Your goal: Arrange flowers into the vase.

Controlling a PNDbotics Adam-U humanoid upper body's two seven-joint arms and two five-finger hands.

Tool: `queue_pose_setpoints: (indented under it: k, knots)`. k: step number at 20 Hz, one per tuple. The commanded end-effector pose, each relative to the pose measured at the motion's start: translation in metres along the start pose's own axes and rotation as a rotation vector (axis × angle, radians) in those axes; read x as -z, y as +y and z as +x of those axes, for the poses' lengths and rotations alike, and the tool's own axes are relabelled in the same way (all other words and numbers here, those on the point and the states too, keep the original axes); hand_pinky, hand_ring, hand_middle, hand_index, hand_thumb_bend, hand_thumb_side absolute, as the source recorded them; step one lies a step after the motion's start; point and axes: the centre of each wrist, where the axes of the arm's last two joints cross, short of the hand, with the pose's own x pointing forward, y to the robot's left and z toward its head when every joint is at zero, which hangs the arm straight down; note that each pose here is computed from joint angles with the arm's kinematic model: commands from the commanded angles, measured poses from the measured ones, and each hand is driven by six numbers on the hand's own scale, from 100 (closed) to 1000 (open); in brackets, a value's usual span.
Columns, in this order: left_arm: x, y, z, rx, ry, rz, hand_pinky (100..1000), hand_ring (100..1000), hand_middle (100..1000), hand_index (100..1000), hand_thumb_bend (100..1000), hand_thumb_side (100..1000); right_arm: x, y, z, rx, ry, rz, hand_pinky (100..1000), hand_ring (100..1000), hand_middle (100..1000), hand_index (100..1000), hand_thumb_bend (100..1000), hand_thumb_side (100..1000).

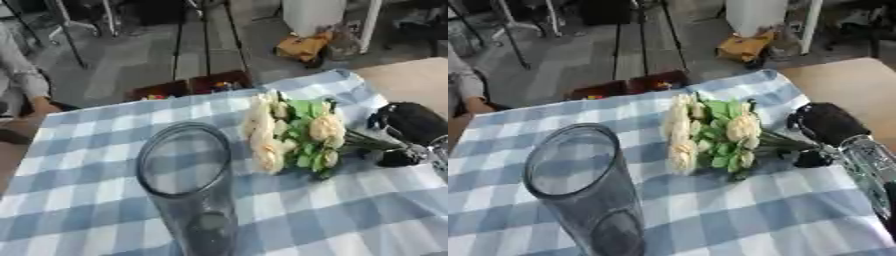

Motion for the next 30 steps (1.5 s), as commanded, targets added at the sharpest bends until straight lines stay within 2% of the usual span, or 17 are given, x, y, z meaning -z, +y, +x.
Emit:
queue_pose_setpoints:
  k: [1, 7, 14, 21, 30]
  knots:
    - [0.0052, 0.0001, 0.0054, 0.004, -0.027, -0.013, 487, 723, 774, 859, 100, 1000, -0.0002, -0.0147, -0.0049, -0.011, -0.002, -0.063, 712, 728, 419, 617, 511, 433]
    - [0.0054, -0.0004, 0.0055, 0.004, -0.025, -0.023, 488, 724, 775, 859, 100, 1000, -0.0002, -0.02, -0.0016, 0.011, -0.023, -0.081, 716, 737, 416, 619, 496, 397]
    - [0.0057, -0.0007, 0.0055, 0.006, -0.021, -0.035, 488, 727, 777, 859, 100, 1000, 0.0003, -0.0173, 0.0, 0.101, -0.025, -0.055, 722, 783, 381, 600, 471, 272]
    - [0.0059, -0.001, 0.0056, 0.007, -0.018, -0.043, 488, 728, 778, 860, 100, 1000, 0.0009, -0.0138, -0.0021, 0.15, 0.003, -0.051, 708, 796, 378, 589, 332, 177]
    - [0.0056, -0.0009, 0.0055, 0.01, -0.013, -0.052, 487, 729, 778, 861, 100, 1000, 0.0018, -0.0115, -0.0021, 0.197, 0.011, -0.053, 696, 808, 380, 575, 267, 139]
